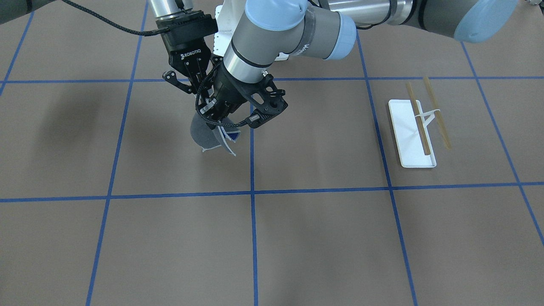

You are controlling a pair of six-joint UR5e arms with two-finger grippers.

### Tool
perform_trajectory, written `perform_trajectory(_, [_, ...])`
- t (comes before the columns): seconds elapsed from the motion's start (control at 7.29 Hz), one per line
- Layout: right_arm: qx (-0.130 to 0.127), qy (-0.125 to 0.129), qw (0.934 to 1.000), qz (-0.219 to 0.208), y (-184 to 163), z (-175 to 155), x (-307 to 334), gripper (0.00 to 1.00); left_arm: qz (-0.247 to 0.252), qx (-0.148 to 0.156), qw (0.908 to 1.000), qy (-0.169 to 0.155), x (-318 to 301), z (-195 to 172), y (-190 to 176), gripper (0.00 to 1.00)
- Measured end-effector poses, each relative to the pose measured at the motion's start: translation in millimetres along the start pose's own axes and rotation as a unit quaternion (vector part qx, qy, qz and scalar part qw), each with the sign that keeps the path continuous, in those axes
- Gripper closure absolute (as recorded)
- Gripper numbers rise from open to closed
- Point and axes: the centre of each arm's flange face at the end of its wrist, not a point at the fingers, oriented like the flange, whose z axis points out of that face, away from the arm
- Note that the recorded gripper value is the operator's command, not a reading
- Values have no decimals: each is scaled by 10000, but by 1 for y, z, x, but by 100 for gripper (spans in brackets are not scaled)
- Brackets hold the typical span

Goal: Hang towel on rack

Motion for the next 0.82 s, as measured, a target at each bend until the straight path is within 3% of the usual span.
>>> perform_trajectory(0.27, [4, 5, 10000, 3, 0, 0, 1, 100, 3, -5, 10000, 3, 1, 0, 1, 3])
perform_trajectory(0.55, [0, 12, 10000, 4, 1, 0, 2, 100, 1, -6, 10000, -1, 1, -1, 1, 39])
perform_trajectory(0.82, [1, 9, 10000, 4, 1, -1, 3, 100, 0, -5, 10000, -2, 0, -1, 0, 45])
